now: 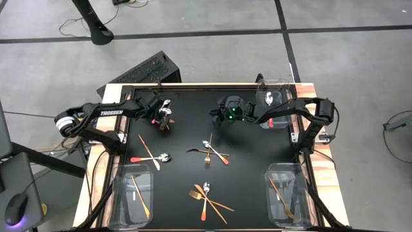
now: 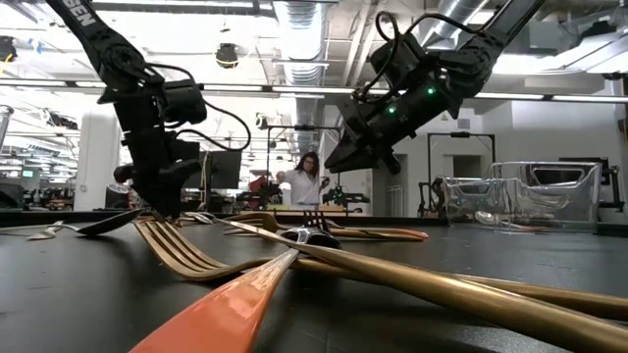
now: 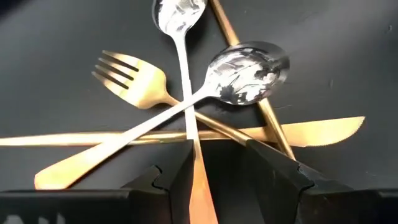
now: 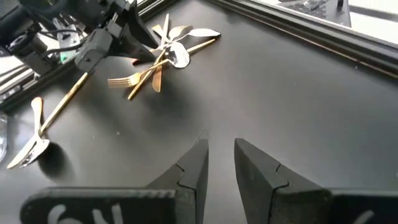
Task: Sort silverware by color (type)
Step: Put the orange spoon into the top right transparent bin
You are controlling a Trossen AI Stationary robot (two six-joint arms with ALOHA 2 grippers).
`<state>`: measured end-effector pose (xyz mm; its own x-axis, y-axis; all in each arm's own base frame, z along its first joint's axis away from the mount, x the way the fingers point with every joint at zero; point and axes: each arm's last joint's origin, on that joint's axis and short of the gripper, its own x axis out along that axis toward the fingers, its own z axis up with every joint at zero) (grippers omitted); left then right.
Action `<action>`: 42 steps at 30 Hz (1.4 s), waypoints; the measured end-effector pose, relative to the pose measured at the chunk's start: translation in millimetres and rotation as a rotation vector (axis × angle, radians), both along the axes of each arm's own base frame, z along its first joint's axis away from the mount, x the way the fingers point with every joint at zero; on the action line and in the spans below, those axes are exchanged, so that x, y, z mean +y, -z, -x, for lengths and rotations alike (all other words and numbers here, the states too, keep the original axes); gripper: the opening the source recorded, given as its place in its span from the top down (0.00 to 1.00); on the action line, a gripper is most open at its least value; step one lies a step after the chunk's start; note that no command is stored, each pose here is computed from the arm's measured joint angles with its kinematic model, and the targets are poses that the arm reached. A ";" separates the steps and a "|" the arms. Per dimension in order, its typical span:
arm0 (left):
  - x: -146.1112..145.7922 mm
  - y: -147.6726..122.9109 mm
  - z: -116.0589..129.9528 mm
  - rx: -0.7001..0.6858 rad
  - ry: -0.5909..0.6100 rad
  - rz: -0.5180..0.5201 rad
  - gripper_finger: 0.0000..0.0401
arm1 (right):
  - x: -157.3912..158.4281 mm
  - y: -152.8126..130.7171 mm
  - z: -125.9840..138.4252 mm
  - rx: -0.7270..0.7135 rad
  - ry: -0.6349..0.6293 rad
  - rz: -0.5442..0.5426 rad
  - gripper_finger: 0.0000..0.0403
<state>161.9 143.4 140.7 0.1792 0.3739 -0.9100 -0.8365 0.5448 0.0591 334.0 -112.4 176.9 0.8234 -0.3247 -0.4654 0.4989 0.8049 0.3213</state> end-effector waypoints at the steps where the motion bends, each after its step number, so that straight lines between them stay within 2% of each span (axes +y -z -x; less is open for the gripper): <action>1: 0.5 -1.1 -0.2 0.012 0.002 -0.003 0.65 | -0.1 0.1 0.1 0.002 -0.001 0.003 0.75; 4: 1.6 -8.8 -1.1 0.047 0.001 0.013 0.65 | -1.3 0.1 0.5 0.004 0.000 0.008 0.75; 9: 6.9 -19.0 -2.5 0.111 0.010 -0.050 0.65 | -1.2 1.1 0.3 0.011 -0.004 0.014 0.75; 20: 15.8 -0.3 0.2 0.152 0.016 0.042 0.65 | -2.4 2.5 1.2 0.027 -0.006 0.021 0.75; 26: 17.3 5.7 -1.5 0.182 0.043 0.056 0.66 | -2.2 2.8 1.2 0.030 -0.006 0.020 0.75; 30: 16.2 1.5 -0.8 0.168 0.068 0.045 0.74 | 1.0 3.0 0.3 0.033 -0.015 0.019 0.75; 35: 11.9 -4.0 0.8 0.121 0.114 0.082 0.95 | 8.9 3.2 -2.1 0.033 -0.037 0.015 0.75; 39: 5.5 -12.3 2.9 0.055 0.184 0.138 0.96 | 15.0 3.8 -1.5 0.050 -0.040 -0.024 0.75; 42: -0.3 -22.6 2.9 -0.011 0.220 0.139 0.96 | 19.1 3.6 -0.3 0.060 -0.107 -0.075 0.75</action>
<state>159.0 143.1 163.3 0.2522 0.1964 -0.9475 -0.6972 0.7159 -0.0372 334.3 -93.3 173.2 0.8212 -0.1992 -0.5347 0.4320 0.8292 0.3546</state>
